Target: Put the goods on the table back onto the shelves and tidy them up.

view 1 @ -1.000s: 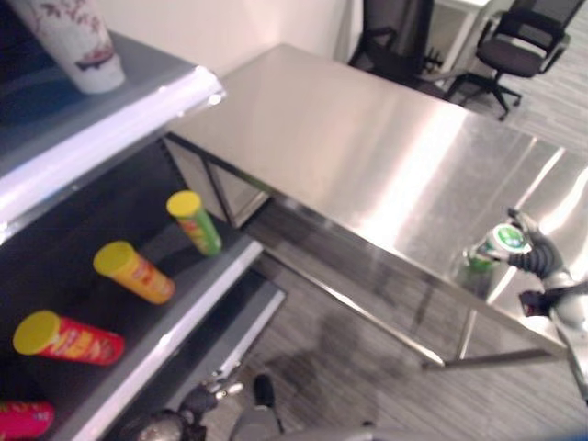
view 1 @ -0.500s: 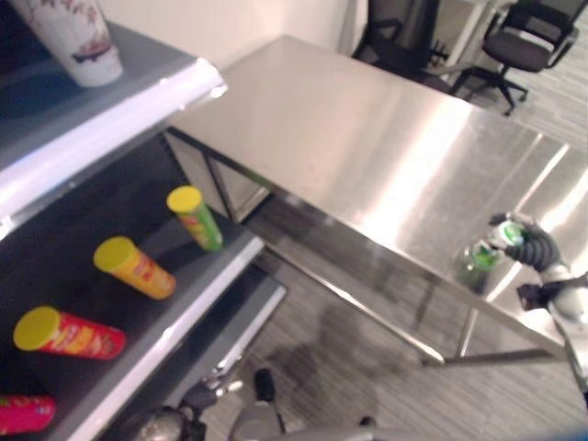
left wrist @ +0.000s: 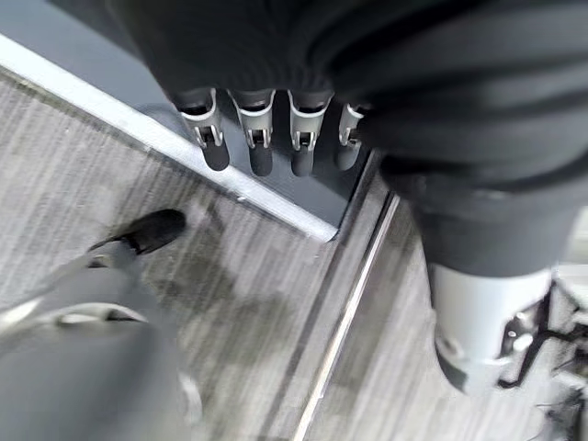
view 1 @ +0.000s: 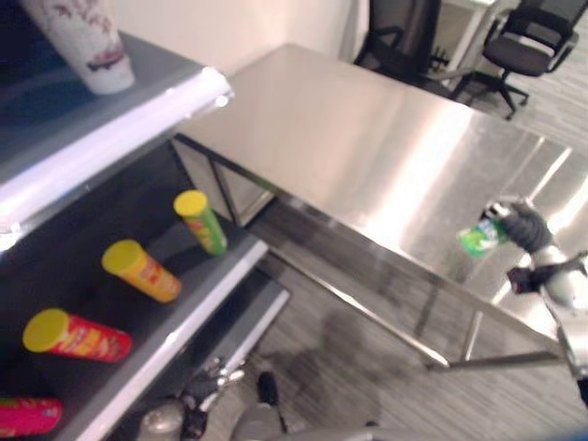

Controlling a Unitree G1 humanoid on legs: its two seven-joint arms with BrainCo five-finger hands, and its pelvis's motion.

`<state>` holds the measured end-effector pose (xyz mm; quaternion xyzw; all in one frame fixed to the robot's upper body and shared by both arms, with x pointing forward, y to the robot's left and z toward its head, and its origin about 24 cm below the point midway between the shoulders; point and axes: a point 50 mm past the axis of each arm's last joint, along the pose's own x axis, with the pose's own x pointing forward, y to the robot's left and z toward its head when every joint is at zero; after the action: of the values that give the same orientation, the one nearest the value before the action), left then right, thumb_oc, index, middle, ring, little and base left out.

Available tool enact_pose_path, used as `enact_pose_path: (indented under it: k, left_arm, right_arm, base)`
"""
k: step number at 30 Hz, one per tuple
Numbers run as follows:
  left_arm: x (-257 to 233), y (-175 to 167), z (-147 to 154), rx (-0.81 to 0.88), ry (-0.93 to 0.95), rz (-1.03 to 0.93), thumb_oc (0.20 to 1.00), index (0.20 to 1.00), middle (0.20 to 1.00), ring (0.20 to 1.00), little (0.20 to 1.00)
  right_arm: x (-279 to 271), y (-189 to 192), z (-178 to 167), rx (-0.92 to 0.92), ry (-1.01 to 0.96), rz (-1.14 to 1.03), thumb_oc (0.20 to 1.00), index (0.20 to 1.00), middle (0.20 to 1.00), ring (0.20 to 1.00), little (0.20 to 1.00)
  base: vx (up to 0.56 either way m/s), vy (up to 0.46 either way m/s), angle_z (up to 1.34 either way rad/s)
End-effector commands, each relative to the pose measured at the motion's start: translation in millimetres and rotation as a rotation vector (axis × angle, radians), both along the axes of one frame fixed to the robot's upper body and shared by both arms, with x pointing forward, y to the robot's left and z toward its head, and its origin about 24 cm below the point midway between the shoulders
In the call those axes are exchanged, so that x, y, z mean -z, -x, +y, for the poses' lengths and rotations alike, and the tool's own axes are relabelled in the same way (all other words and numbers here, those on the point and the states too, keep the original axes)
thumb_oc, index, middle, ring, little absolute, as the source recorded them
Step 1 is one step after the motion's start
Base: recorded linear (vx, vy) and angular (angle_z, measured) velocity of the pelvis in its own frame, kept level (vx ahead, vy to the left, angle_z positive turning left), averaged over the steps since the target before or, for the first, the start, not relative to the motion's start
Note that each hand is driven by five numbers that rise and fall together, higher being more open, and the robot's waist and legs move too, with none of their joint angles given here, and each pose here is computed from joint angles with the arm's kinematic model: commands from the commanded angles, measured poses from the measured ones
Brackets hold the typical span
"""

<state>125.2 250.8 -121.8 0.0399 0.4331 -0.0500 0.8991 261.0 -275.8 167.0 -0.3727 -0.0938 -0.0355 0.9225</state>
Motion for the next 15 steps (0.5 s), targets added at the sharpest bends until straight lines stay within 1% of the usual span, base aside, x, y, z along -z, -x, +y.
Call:
enact_pose_path:
  k: [1, 4, 7, 15]
  left_arm:
    - [-10.5, -13.2, 16.6, 0.043, -0.069, -0.039, 1.0, 1.0, 1.0, 1.0, 1.0]
    - [-8.3, -11.2, 16.9, 0.032, -0.07, -0.028, 1.0, 1.0, 1.0, 1.0, 1.0]
    - [-6.4, -3.7, 17.9, 0.041, -0.078, -0.01, 1.0, 1.0, 1.0, 1.0, 1.0]
    - [-1.7, 15.8, 17.6, 0.054, -0.075, 0.034, 1.0, 1.0, 1.0, 1.0, 1.0]
  right_arm:
    - [-57.1, -5.7, 10.6, -0.071, 0.086, -0.245, 0.2, 0.2, 0.2, 0.2, 0.2]
    - [-68.9, -4.8, 11.3, -0.077, 0.096, -0.294, 0.2, 0.2, 0.2, 0.2, 0.2]
    - [-83.1, -6.1, 18.2, -0.118, 0.082, -0.35, 0.2, 0.2, 0.2, 0.2, 0.2]
    - [-95.3, -0.6, 23.4, -0.168, 0.059, -0.407, 0.2, 0.2, 0.2, 0.2, 0.2]
  base:
    - [0.0, -0.127, 0.95]
    - [0.0, -0.146, 0.81]
    - [0.02, -0.33, 0.67]
    - [-0.04, -0.208, 0.39]
